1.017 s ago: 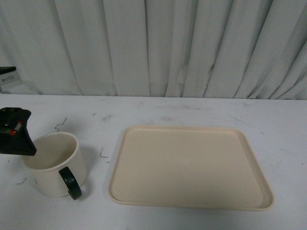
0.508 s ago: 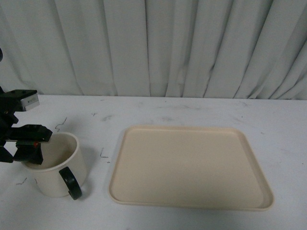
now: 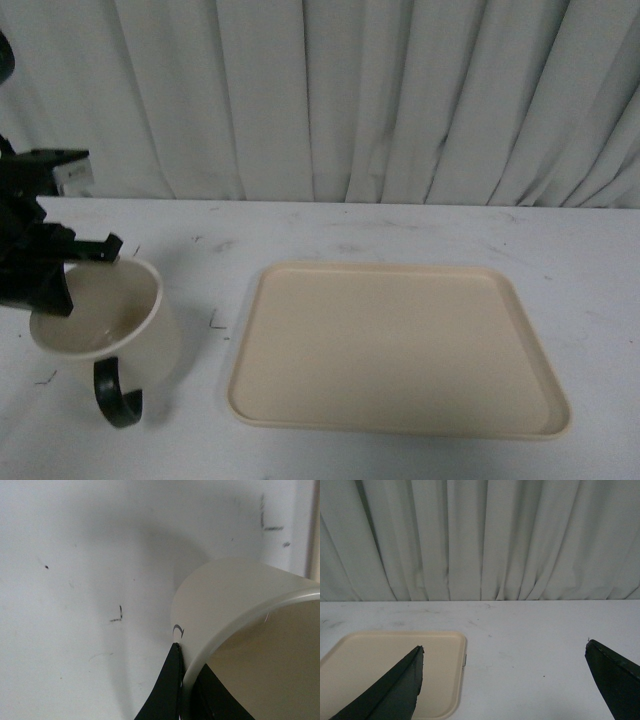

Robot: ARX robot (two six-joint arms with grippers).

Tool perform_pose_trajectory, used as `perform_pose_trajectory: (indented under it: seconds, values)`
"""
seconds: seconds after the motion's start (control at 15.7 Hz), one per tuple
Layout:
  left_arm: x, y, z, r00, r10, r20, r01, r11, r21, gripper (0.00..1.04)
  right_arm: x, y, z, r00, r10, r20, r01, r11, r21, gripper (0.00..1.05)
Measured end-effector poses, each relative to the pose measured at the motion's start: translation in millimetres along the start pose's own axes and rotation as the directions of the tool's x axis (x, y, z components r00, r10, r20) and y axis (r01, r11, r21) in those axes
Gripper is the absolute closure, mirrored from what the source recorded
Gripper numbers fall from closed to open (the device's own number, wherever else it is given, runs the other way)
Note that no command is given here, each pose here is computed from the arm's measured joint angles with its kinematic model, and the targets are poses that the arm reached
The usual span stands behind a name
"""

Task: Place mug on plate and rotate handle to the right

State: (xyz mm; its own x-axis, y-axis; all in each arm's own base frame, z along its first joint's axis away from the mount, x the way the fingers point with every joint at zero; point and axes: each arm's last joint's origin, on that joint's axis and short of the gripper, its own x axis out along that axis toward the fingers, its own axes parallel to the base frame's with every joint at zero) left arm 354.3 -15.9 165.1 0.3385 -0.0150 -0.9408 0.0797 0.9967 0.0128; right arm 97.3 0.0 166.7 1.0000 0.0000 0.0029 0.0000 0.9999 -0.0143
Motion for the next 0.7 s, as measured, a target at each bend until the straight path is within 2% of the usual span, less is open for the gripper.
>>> perform_pose_trajectory:
  seconds: [0.19,0.32,0.38,0.64,0.7]
  values:
    - [-17,-31,18,0.997,-0.041,0.058,0.040,0.999,0.017,1.02,0,0,0,1.000,0.000,0.000,0.000,1.000,0.000,0.06]
    - [-19,-70,27,0.994,-0.094,0.061,0.090,0.994,0.059,1.02,0,0,0,1.000,0.000,0.000,0.000,1.000,0.000,0.06]
    - [-15,-102,32,0.989,-0.134,0.057,0.128,0.986,0.105,1.02,0,0,0,1.000,0.000,0.000,0.000,1.000,0.000,0.06]
    - [30,-195,35,0.979,-0.184,-0.083,0.197,0.965,0.176,1.02,0,0,0,1.000,0.000,0.000,0.000,1.000,0.000,0.06]
    - [33,-196,40,0.981,-0.174,-0.082,0.185,0.969,0.163,1.02,0,0,0,1.000,0.000,0.000,0.000,1.000,0.000,0.06]
